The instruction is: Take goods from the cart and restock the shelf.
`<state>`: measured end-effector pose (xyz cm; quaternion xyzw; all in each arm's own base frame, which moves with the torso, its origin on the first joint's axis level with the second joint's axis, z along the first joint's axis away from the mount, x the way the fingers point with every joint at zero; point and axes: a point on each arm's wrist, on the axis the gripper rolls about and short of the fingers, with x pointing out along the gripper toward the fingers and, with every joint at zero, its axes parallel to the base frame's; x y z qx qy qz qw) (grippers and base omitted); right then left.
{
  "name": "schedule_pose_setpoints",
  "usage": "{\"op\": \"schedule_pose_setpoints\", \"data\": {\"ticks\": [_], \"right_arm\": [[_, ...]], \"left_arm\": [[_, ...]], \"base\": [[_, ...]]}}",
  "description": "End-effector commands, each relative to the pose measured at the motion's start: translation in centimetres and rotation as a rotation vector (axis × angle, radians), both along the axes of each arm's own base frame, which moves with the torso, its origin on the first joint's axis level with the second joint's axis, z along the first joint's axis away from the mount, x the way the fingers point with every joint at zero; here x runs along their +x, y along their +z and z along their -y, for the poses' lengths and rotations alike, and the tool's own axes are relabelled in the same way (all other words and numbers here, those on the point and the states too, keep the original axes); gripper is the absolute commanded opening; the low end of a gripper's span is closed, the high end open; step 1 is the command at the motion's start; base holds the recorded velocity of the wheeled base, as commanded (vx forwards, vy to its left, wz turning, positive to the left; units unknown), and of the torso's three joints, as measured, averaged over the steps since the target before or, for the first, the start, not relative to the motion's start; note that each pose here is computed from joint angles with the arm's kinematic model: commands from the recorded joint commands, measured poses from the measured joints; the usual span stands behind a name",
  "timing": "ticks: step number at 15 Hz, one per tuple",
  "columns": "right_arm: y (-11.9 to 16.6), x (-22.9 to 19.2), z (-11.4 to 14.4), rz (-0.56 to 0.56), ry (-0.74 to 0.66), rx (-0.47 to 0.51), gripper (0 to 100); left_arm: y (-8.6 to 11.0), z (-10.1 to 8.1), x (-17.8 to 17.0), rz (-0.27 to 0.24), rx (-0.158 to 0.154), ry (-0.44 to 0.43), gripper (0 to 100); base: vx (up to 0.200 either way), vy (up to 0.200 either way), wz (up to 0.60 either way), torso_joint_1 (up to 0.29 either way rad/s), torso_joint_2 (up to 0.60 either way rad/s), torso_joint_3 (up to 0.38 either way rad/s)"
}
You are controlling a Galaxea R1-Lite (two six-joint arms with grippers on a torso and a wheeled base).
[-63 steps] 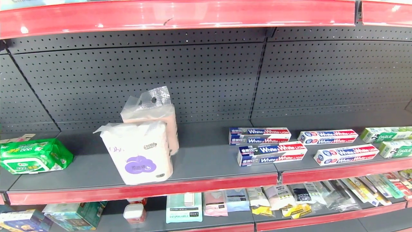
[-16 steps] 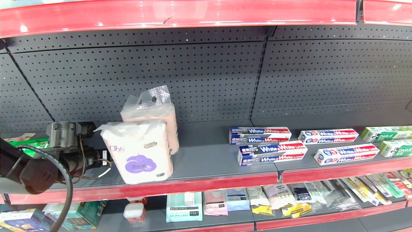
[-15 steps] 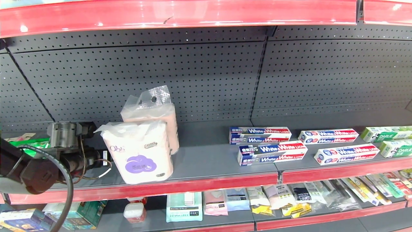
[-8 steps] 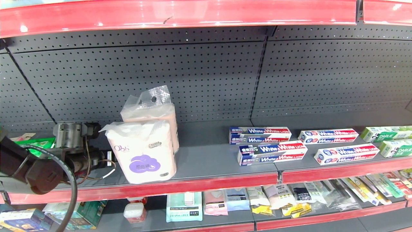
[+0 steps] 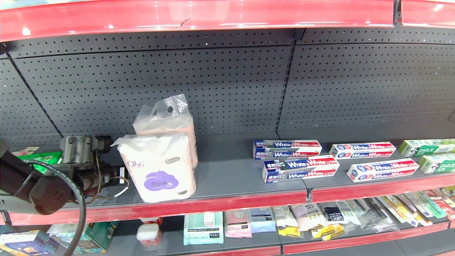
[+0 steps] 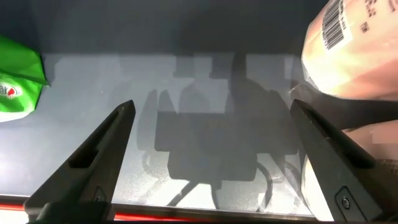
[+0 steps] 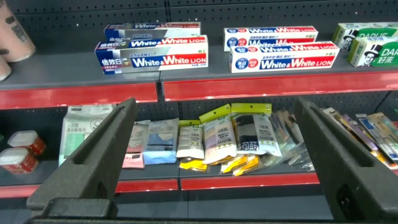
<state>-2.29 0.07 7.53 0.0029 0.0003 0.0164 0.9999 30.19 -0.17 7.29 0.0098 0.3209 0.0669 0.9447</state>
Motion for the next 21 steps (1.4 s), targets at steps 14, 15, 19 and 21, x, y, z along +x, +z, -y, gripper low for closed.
{"op": "schedule_pose_setpoints", "data": {"ticks": [14, 15, 19, 21], "right_arm": [[0.0, 0.0, 0.0, -0.001, 0.001, 0.0, 100], [0.0, 0.0, 0.0, -0.001, 0.001, 0.0, 100], [0.0, 0.0, 0.0, -0.001, 0.001, 0.0, 100], [0.0, 0.0, 0.0, -0.001, 0.001, 0.0, 100]], "left_arm": [[8.1, -1.5, -20.6, 0.271, 0.104, -0.033, 100], [7.9, -0.9, -23.6, 0.34, 0.131, -0.097, 100], [6.9, -0.2, -29.7, 0.477, 0.182, -0.158, 100], [5.7, 0.0, -31.1, 0.476, 0.12, -0.154, 100]], "base": [[0.0, 0.0, 0.0, 0.0, 0.0, 0.0], [0.0, 0.0, 0.0, 0.0, 0.0, 0.0], [0.0, 0.0, 0.0, 0.0, 0.0, 0.0], [0.0, 0.0, 0.0, 0.0, 0.0, 0.0]]}}
